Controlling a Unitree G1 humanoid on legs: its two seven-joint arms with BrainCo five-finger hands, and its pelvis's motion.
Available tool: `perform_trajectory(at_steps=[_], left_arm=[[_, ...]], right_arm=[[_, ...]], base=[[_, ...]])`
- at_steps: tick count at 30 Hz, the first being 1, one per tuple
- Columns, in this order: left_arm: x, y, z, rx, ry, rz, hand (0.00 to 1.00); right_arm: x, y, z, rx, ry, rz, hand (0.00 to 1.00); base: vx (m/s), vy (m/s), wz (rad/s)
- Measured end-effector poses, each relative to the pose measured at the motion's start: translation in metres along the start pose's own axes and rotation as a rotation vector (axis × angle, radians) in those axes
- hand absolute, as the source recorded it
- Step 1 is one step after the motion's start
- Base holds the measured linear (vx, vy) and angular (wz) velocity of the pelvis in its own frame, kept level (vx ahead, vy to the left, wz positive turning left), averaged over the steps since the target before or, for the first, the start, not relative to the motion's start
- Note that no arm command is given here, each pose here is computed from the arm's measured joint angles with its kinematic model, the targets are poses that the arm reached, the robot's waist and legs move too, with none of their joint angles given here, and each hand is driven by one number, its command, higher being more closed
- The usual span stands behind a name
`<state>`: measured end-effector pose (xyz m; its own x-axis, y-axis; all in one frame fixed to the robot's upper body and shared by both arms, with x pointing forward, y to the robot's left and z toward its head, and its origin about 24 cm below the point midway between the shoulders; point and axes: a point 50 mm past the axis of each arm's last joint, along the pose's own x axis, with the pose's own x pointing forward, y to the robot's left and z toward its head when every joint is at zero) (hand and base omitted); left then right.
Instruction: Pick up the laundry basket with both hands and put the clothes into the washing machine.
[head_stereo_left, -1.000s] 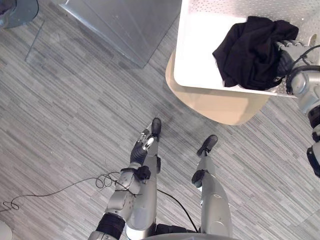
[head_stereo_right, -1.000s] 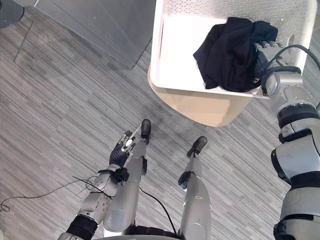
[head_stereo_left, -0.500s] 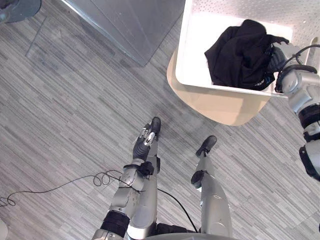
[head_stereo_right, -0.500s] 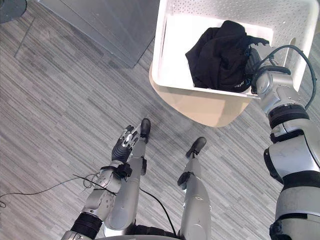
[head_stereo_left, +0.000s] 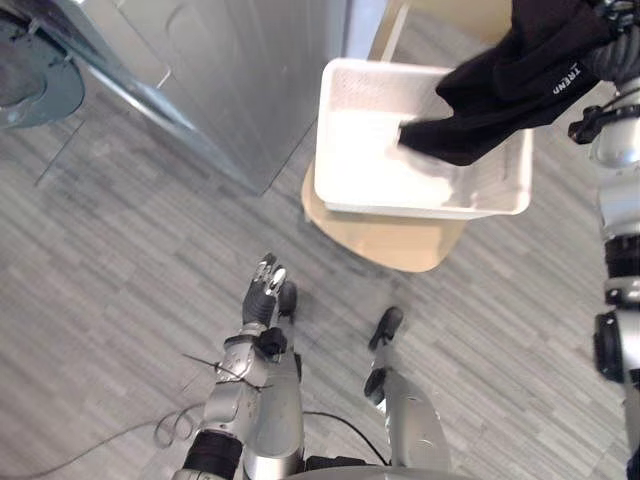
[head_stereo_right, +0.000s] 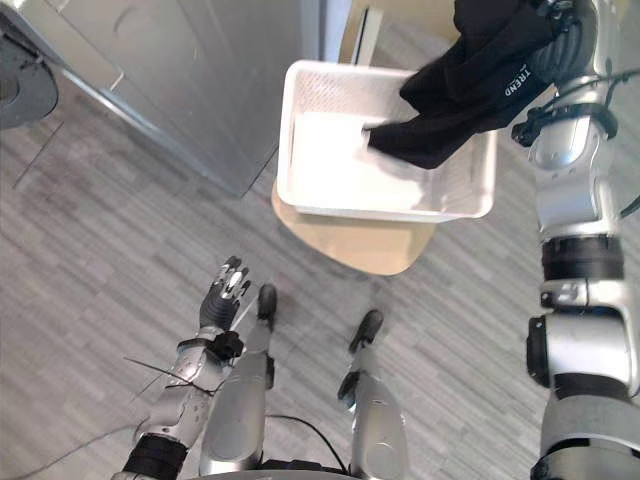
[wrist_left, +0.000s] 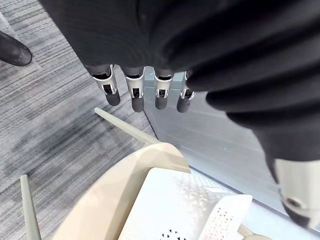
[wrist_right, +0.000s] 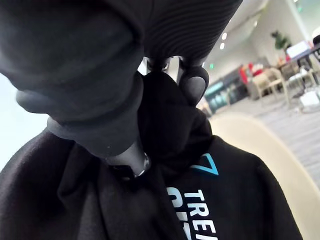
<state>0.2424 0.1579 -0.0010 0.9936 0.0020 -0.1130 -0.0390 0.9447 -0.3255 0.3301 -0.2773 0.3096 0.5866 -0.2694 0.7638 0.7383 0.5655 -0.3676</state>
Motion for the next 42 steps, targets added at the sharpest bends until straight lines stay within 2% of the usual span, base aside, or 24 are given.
perform_trajectory(at_steps=[3, 8, 16, 18, 20, 23, 27, 33, 37, 42], left_arm=[[-0.011, 0.007, -0.005, -0.025, 0.021, 0.042, 0.00], [-0.026, 0.010, 0.014, 0.017, -0.070, 0.063, 0.00], [-0.017, -0.014, 0.056, 0.303, -0.273, 0.033, 0.00], [-0.008, -0.027, 0.067, 0.362, -0.329, -0.004, 0.00], [0.007, -0.049, 0.074, 0.459, -0.369, -0.127, 0.00], [0.028, -0.060, 0.058, 0.366, -0.235, -0.286, 0.00], [0.053, -0.073, 0.045, 0.258, -0.062, -0.413, 0.00], [0.081, -0.093, 0.059, 0.227, 0.027, -0.490, 0.00], [0.097, -0.108, 0.084, 0.210, -0.008, -0.518, 0.00], [0.106, -0.104, 0.114, 0.265, -0.076, -0.519, 0.00]], right_arm=[[-0.033, -0.011, -0.006, 0.098, 0.018, -0.102, 1.00], [-0.086, -0.010, -0.004, 0.204, 0.014, -0.085, 1.00], [-0.088, -0.011, 0.001, 0.357, -0.026, -0.016, 1.00], [-0.084, -0.012, 0.005, 0.369, -0.055, 0.011, 1.00], [-0.065, -0.004, 0.031, 0.436, -0.165, 0.102, 1.00], [-0.047, 0.009, 0.052, 0.509, -0.230, 0.209, 1.00], [-0.041, 0.028, 0.075, 0.589, -0.279, 0.343, 1.00], [-0.046, 0.058, 0.098, 0.657, -0.305, 0.508, 1.00], [-0.054, 0.071, 0.106, 0.717, -0.306, 0.578, 1.00], [-0.066, 0.076, 0.119, 0.786, -0.346, 0.659, 1.00]], base=[[0.06, 0.020, -0.07], [0.07, 0.024, -0.15], [0.04, 0.018, -0.22], [0.01, 0.017, -0.32], [-0.01, 0.017, -0.38], [-0.03, 0.002, -0.37], [-0.04, -0.011, -0.18], [-0.02, -0.008, -0.29], [0.00, -0.007, -0.16], [0.01, -0.005, -0.12]])
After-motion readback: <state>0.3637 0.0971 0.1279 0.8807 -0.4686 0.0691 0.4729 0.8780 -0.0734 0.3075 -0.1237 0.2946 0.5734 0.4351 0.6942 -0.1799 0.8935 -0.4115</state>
